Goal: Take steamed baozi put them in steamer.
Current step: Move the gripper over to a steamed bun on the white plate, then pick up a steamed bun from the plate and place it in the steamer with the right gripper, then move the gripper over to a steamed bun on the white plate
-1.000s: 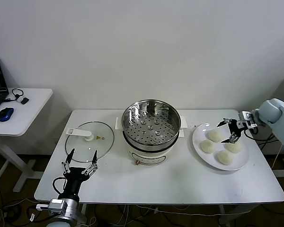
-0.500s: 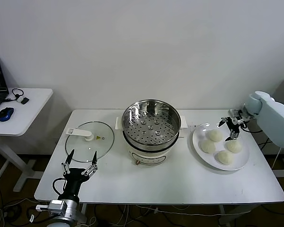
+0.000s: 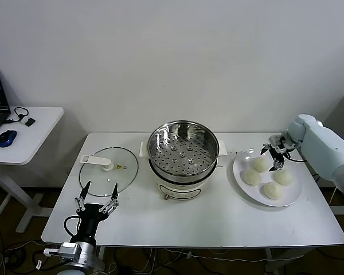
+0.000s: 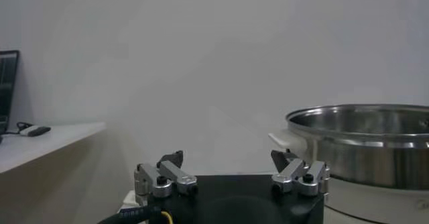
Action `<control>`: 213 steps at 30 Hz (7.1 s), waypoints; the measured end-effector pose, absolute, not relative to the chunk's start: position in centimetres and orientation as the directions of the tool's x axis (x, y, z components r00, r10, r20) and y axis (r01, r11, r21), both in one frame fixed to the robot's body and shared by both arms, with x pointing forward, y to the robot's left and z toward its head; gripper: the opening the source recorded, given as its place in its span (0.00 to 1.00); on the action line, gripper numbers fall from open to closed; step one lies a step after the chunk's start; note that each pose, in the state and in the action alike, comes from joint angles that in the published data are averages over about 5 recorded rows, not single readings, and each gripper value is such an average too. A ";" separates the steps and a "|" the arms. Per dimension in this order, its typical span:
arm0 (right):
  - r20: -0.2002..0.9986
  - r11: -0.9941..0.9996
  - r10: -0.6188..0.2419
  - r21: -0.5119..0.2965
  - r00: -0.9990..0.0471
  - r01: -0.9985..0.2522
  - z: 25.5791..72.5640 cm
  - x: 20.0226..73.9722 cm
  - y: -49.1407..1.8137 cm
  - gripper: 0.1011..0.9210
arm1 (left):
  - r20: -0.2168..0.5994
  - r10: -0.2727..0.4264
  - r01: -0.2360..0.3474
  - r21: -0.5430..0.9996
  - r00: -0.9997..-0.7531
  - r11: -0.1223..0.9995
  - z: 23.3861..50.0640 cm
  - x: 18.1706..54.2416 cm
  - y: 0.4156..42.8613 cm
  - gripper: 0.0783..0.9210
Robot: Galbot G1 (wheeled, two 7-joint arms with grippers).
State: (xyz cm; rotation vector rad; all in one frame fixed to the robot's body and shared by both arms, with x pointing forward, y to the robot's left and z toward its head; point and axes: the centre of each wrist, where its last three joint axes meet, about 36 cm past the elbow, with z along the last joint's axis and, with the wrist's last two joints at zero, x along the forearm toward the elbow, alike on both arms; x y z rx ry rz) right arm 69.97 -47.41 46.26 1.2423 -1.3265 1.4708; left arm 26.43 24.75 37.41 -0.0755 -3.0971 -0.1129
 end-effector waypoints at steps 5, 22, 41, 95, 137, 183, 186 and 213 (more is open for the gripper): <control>0.972 -0.150 -0.060 -0.233 -0.226 -0.961 45.8 70.1 -47.1 0.88 | 0.044 0.048 0.051 0.070 -0.998 0.996 37.4 26.3 24.8 0.88; 0.974 -0.139 -0.049 -0.227 -0.222 -0.964 44.8 70.4 -46.6 0.88 | 0.052 0.043 0.046 0.057 -0.998 0.997 37.2 25.7 24.7 0.88; 0.973 -0.125 -0.057 -0.228 -0.222 -0.966 45.6 70.3 -47.1 0.69 | 0.054 0.040 0.042 0.051 -0.998 0.998 37.2 25.5 24.7 0.88; 0.944 -0.811 -0.225 -0.319 -0.243 -0.491 68.7 74.1 -13.9 0.70 | 0.038 -0.010 -0.009 0.029 -0.999 1.000 38.6 24.5 25.1 0.88; 0.962 -0.939 -0.092 -0.170 -0.259 -0.299 58.8 75.9 -8.8 0.84 | 0.069 -0.011 -0.016 -0.072 -0.998 0.997 38.7 24.1 24.7 0.88; 0.962 -0.202 -0.175 -0.245 -0.211 -0.948 64.0 68.6 -40.5 0.88 | 0.061 0.006 0.002 -0.063 -0.998 0.998 40.2 24.2 24.8 0.88; 0.966 -0.152 -0.172 -0.221 -0.195 -0.963 61.9 67.9 -41.9 0.88 | 0.063 0.005 0.001 -0.062 -0.998 0.998 40.2 24.1 24.8 0.88; 0.986 -0.056 -0.145 -0.089 -0.080 -0.994 48.2 67.3 -42.2 0.88 | 0.087 -0.014 -0.020 -0.062 -0.996 0.998 39.7 23.3 25.2 0.88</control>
